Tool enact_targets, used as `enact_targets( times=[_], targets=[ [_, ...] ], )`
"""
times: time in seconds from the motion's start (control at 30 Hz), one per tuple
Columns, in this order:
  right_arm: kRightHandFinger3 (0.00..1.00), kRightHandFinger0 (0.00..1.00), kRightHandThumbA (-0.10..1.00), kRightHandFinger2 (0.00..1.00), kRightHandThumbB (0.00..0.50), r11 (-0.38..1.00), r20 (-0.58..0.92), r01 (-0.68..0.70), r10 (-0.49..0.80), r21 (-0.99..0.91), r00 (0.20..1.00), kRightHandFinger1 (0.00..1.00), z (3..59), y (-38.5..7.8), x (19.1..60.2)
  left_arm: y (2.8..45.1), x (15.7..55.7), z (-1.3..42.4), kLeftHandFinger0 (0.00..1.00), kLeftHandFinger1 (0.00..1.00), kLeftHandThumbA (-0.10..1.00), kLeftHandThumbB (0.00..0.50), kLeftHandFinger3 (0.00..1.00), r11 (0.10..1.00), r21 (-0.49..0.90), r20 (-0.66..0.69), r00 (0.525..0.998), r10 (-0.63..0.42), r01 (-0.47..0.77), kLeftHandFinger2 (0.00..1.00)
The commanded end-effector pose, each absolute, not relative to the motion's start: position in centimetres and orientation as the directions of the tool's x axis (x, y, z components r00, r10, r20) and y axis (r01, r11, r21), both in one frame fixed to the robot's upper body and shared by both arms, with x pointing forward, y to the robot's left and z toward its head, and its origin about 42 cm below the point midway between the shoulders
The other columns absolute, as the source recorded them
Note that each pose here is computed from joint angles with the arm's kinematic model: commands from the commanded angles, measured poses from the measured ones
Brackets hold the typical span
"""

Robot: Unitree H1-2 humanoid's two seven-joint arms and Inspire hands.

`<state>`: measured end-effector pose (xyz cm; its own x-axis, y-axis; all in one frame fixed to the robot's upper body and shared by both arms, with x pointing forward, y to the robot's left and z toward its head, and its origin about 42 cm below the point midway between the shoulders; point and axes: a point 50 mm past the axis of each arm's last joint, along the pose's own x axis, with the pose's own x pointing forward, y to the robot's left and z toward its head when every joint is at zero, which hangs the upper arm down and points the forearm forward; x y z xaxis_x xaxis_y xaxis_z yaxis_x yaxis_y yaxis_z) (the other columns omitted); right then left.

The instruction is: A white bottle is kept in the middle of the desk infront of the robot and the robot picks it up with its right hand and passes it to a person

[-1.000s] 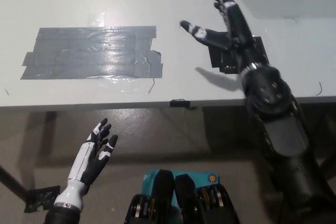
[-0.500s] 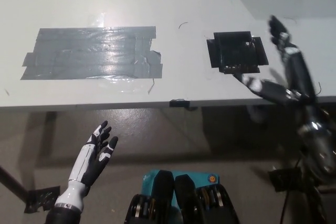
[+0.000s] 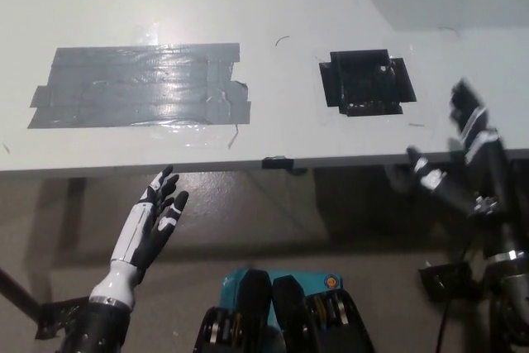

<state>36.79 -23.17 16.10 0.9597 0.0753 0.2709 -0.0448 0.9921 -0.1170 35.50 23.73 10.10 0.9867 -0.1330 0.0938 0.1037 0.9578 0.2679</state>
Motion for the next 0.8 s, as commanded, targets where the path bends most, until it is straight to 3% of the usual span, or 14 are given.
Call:
enact_targets(
  times=[0.0,0.27,0.5,0.57,0.77],
  targets=[
    [1.0,1.0,0.76,1.0,0.237,0.985,0.295,-0.079,0.123,-0.156,0.948,1.0,14.6,-22.5,37.8,24.1,35.5,10.9,1.0,1.0,0.85,0.031,1.0,0.954,0.284,0.142,0.98,-0.142,0.097,1.0],
    [1.0,1.0,0.78,1.0,0.257,0.969,0.197,-0.131,0.173,-0.209,0.965,1.0,11.5,-22.2,37.2,24.3,34.8,10.2,1.0,1.0,0.84,0.03,1.0,0.951,0.293,0.122,0.983,-0.135,0.095,1.0],
    [1.0,0.99,0.75,1.0,0.223,0.963,0.177,-0.144,0.186,-0.227,0.966,1.0,10.3,-22.4,35.6,24.0,33.3,9.2,1.0,1.0,0.82,0.047,1.0,0.956,0.272,0.093,0.986,-0.139,0.109,1.0],
    [1.0,1.0,0.79,1.0,0.251,0.963,0.165,-0.146,0.185,-0.225,0.969,1.0,9.8,-22.5,34.8,24.0,32.7,8.7,1.0,1.0,0.81,0.049,1.0,0.954,0.279,0.082,0.987,-0.139,0.111,1.0],
    [1.0,1.0,0.79,1.0,0.25,0.964,0.155,-0.149,0.186,-0.221,0.97,1.0,9.7,-22.4,34.6,24.1,32.5,8.6,1.0,1.0,0.79,0.055,1.0,0.953,0.281,0.08,0.987,-0.138,0.11,1.0]
  ],
)
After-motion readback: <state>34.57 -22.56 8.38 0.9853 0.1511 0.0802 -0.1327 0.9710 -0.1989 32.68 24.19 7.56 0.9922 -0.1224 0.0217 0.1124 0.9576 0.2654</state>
